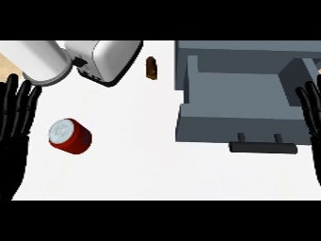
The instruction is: Pick up the can, place it into the drawer and close the drawer
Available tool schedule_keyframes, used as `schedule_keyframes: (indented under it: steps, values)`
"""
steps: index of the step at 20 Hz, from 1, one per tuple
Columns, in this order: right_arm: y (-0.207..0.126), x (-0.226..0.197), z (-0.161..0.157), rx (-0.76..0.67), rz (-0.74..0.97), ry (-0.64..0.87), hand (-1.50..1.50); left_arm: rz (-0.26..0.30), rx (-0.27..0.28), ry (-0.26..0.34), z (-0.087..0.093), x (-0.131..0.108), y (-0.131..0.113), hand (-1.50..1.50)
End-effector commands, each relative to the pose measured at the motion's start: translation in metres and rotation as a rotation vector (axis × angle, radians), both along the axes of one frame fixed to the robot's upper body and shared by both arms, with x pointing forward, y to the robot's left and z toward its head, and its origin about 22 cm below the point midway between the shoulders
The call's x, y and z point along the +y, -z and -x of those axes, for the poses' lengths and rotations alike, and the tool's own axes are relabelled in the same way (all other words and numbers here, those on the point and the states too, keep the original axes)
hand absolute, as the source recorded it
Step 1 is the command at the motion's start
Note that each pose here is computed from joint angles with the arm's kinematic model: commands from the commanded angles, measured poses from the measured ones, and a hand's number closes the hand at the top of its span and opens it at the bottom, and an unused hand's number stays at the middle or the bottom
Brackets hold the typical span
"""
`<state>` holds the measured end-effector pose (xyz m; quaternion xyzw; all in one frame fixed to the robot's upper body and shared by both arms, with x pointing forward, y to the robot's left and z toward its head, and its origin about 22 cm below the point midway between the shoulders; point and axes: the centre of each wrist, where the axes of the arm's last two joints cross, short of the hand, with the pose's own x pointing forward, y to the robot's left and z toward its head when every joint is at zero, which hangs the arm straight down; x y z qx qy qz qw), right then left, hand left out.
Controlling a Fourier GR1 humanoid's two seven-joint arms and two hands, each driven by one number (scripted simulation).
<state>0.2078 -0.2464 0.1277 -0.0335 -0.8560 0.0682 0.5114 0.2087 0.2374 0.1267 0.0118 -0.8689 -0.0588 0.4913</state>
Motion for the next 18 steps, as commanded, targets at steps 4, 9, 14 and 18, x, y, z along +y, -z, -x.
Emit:
schedule_keyframes:
  steps: [4, 9, 14, 18]
  values:
    - [-0.014, 0.0, 0.003, -0.054, -0.018, 0.008, -1.5, 0.023, -0.034, 0.268, 0.0, 0.026, -0.003, -1.5]
    - [0.02, -0.01, 0.0, 0.252, -0.07, 0.143, -1.5, -0.099, 0.359, 0.222, 0.001, 0.061, 0.028, -1.5]
    - [0.017, -0.019, 0.017, 0.287, -0.07, 0.149, -1.5, -0.097, 0.392, 0.241, 0.005, 0.073, 0.006, -1.5]
    - [0.017, -0.03, 0.035, 0.265, -0.07, 0.137, -1.5, -0.095, 0.386, 0.22, 0.02, 0.077, 0.007, -1.5]
